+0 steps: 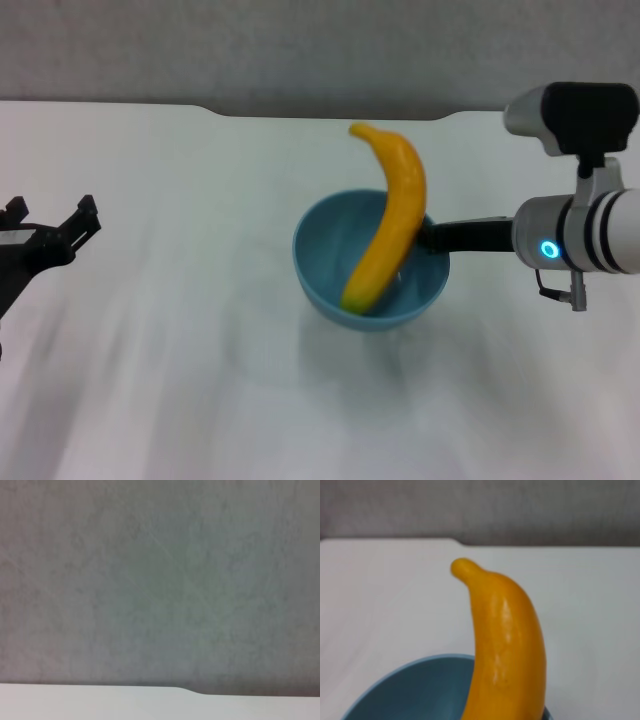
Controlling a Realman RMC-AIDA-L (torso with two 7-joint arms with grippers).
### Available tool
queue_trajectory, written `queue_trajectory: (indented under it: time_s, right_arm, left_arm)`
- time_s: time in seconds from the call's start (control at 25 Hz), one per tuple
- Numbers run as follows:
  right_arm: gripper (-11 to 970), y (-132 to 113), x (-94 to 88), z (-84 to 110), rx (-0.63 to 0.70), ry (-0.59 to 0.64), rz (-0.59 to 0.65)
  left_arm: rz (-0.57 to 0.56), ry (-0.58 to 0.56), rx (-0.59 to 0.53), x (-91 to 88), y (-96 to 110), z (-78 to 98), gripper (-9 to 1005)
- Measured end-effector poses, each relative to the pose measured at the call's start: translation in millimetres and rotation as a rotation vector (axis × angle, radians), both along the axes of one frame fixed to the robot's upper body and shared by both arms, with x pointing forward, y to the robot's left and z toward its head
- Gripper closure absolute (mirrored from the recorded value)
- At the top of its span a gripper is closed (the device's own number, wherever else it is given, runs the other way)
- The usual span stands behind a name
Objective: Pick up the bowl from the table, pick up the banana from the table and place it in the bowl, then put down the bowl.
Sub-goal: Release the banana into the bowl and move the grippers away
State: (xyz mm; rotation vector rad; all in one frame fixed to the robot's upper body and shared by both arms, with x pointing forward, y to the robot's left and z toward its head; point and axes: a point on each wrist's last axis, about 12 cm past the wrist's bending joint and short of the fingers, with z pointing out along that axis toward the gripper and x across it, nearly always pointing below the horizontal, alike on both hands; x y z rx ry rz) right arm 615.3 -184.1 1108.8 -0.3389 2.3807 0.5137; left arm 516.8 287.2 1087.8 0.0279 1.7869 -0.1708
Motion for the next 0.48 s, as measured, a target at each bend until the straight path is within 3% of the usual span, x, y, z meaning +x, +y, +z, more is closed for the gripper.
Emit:
queue_trajectory:
  time_s: [0.16, 0.48]
  right_arm:
    - [914, 4.9, 8.5, -2.9, -0.047, 0.057, 0.026]
    - [914, -0.2, 8.2, -14.5, -0.068, 0.083, 0.011]
  left_arm:
    - [0.011, 0.008, -0.001, -0.3, 3.3, -2.5, 131]
    - [0.018, 0.015, -0.001, -1.0, 5.3, -4.6, 131]
